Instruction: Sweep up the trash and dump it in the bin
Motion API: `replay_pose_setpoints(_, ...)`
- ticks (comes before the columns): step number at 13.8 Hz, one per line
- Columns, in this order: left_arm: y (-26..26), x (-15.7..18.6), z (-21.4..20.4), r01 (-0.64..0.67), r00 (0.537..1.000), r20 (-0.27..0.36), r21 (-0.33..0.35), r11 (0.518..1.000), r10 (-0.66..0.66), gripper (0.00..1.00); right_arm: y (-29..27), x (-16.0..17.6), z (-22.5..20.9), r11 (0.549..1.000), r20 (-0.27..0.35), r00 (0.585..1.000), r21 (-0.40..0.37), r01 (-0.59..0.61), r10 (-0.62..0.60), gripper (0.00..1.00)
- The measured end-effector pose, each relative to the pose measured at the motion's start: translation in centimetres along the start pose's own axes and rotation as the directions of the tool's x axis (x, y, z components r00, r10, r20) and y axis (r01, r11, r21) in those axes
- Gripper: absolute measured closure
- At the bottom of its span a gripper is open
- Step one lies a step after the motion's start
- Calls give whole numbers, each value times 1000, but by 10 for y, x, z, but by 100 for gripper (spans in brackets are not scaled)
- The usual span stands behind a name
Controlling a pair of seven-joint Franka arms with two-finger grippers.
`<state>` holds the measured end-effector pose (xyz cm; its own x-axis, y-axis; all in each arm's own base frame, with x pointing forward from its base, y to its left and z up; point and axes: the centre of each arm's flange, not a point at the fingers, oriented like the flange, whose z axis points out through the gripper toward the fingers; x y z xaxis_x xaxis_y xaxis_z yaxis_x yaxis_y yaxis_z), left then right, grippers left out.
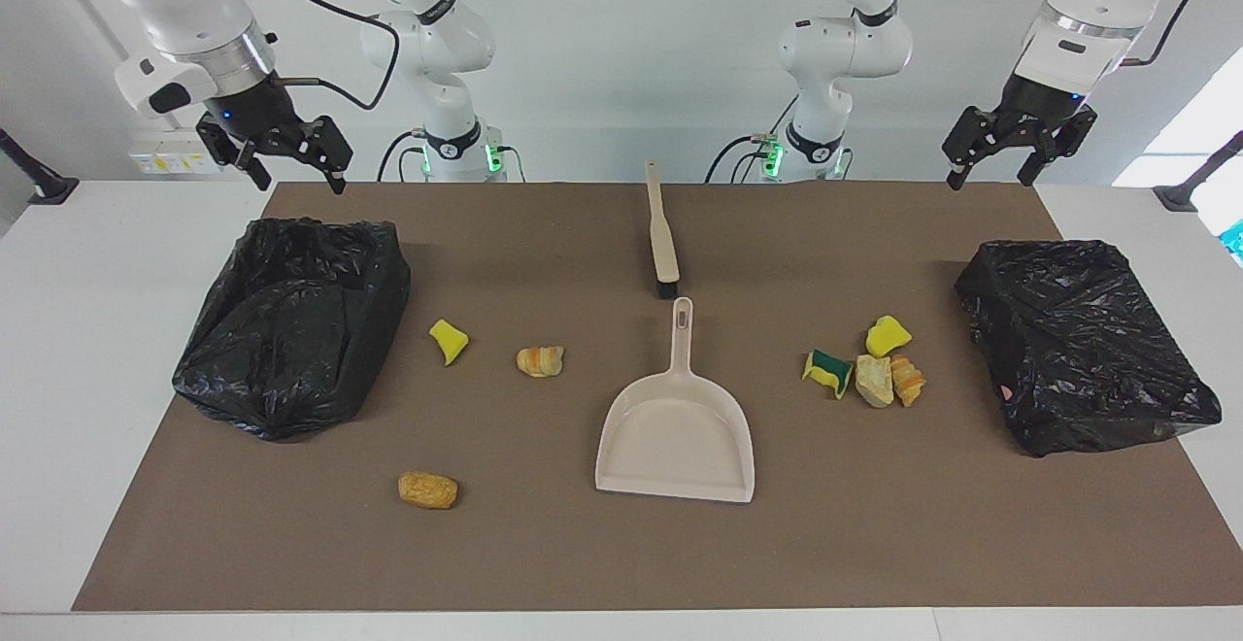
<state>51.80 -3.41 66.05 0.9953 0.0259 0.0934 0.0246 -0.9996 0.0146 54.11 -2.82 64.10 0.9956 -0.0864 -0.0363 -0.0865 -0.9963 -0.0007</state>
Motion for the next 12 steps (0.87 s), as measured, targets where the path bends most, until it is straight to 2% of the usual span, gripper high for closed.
replay_pose_setpoints(12, 1, -2, 12, -2, 1000, 25, 2, 1000, 2, 0, 0, 0, 0, 1000, -1, 1000, 0, -2, 2, 0)
